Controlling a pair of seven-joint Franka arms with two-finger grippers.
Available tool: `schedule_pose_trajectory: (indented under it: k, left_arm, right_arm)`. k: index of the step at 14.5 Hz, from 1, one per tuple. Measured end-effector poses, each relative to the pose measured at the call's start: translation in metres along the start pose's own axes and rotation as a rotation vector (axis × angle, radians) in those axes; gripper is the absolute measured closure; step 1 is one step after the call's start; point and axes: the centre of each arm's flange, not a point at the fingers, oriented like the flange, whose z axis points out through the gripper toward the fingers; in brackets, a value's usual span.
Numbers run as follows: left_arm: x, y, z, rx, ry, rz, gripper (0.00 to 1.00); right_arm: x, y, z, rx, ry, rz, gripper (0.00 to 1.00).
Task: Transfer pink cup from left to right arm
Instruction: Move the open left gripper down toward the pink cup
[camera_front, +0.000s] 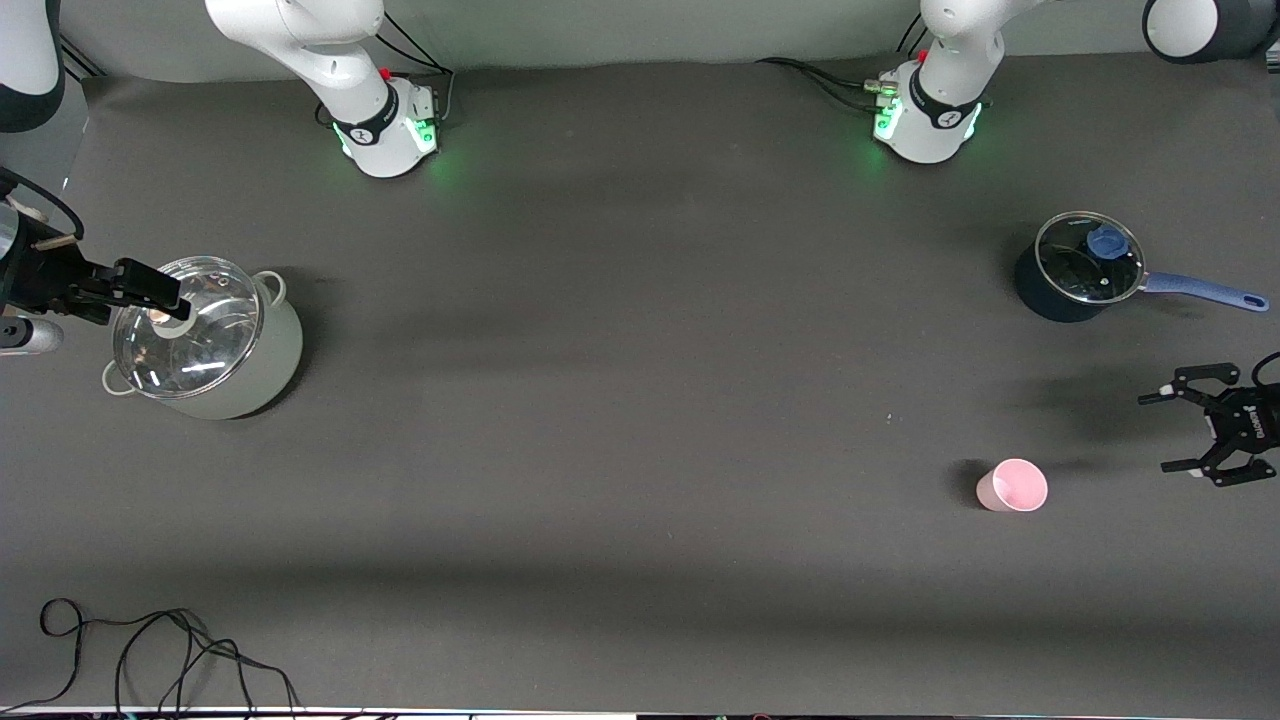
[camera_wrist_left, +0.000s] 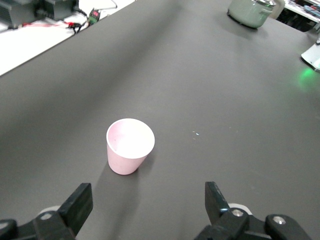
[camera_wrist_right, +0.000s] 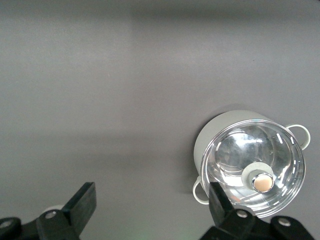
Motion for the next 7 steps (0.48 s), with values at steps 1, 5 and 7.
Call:
schedule_pose_trajectory:
  k: [1, 5, 7]
  left_arm:
    - [-0.015, -0.003, 0.002, 0.01, 0.044, 0.04, 0.0]
    - [-0.095, -0.013, 0.029, 0.058, 0.196, 0.202, 0.0]
    - [-0.126, -0.015, 0.046, 0.073, 0.238, 0.247, 0.0]
  right_arm:
    - [0.0, 0.0, 0.0, 0.0, 0.0, 0.0, 0.0]
    - [0.0, 0.0, 0.0, 0.0, 0.0, 0.0, 0.0]
    - [0.0, 0.0, 0.0, 0.0, 0.0, 0.0, 0.0]
